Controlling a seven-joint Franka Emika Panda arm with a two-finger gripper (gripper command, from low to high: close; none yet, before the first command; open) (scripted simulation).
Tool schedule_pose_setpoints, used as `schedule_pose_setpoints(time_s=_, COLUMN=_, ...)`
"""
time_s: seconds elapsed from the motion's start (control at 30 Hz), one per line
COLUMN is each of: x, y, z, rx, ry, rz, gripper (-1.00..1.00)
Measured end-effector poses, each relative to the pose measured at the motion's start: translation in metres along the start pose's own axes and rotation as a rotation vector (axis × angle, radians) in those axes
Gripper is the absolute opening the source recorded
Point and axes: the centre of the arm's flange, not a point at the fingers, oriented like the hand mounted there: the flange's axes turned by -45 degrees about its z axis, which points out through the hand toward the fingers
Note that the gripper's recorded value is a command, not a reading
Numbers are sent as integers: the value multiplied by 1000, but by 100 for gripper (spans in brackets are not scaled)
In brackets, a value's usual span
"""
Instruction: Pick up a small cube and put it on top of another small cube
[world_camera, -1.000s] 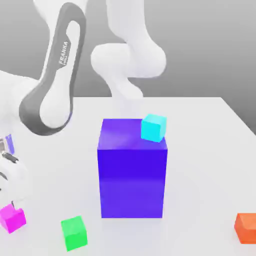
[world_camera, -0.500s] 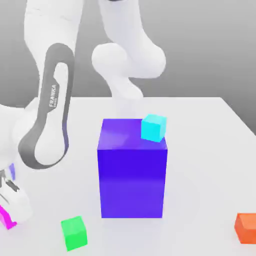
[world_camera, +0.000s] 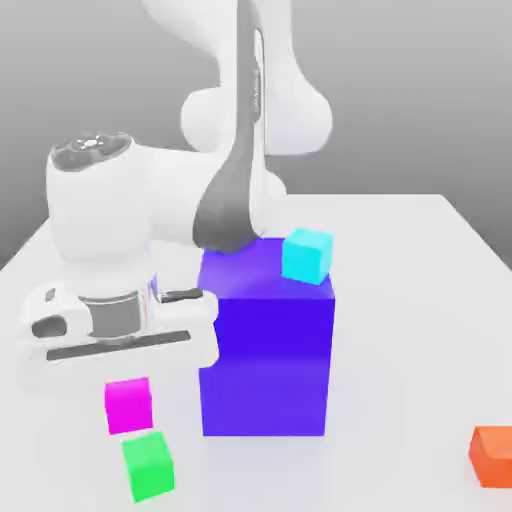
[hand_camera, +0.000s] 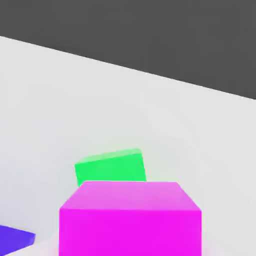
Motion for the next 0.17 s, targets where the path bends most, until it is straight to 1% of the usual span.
schedule_pose_setpoints(time_s=0.03, x=0, y=-1, z=12, rx=0, ry=-1, rz=-3, gripper=-100)
schedule_pose_setpoints(time_s=0.07, x=-1, y=-1, z=20, rx=0, ry=-2, rz=-5, gripper=100)
schedule_pose_setpoints(time_s=0.17, x=-1, y=-1, z=20, rx=0, ry=-2, rz=-5, gripper=100)
